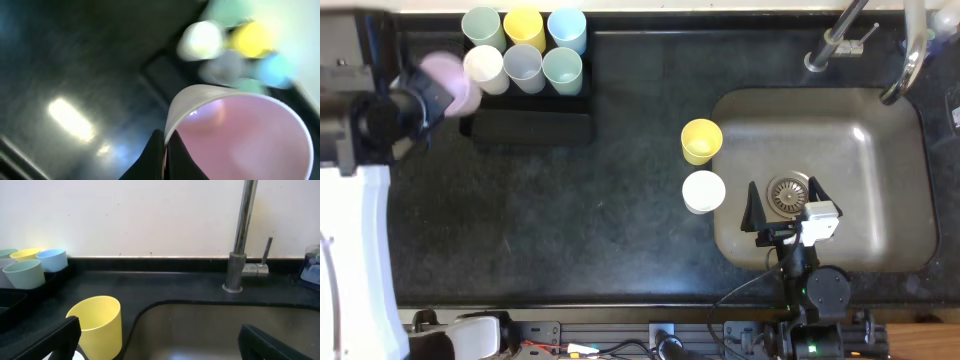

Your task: Store Cups

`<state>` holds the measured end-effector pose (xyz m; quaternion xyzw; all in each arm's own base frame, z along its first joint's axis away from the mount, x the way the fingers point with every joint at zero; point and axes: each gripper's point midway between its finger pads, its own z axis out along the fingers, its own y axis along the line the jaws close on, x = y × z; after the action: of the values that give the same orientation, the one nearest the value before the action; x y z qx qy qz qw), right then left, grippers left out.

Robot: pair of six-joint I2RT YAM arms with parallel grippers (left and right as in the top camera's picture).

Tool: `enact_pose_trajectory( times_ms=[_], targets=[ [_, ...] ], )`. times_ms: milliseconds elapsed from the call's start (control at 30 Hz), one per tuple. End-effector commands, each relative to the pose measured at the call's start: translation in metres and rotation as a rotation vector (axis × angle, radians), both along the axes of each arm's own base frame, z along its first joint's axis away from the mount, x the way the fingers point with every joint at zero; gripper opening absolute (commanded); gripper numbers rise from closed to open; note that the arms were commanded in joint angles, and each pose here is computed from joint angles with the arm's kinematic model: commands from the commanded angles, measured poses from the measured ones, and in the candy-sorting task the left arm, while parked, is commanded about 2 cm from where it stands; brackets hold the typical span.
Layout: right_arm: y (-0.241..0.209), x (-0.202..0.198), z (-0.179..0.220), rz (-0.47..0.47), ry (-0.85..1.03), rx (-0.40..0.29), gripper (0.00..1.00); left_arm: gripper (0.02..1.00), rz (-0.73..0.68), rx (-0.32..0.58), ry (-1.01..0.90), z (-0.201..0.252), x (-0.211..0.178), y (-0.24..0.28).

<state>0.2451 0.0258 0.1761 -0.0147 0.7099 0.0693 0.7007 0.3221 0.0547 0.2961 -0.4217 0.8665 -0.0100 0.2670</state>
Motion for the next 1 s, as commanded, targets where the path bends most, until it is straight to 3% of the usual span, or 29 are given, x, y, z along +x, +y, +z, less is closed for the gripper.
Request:
enact_pose_trajectory(
  times_ms=[33, 400, 1000],
  targets=[
    [0.001, 0.0, -0.004, 0.006, 0.001, 0.008, 0.996, 0.036, 0.123, -0.07, 0.101, -0.06, 0.0, 0.022],
    [0.001, 0.0, -0.004, 0.006, 0.001, 0.008, 0.998, 0.036, 0.135, -0.091, 0.114, -0.107, 0.053, 0.036],
    [0.001, 0.0, -0.004, 0.006, 0.001, 0.008, 0.996, 0.036, 0.127, -0.13, 0.184, -0.161, 0.081, 0.037]
  ],
)
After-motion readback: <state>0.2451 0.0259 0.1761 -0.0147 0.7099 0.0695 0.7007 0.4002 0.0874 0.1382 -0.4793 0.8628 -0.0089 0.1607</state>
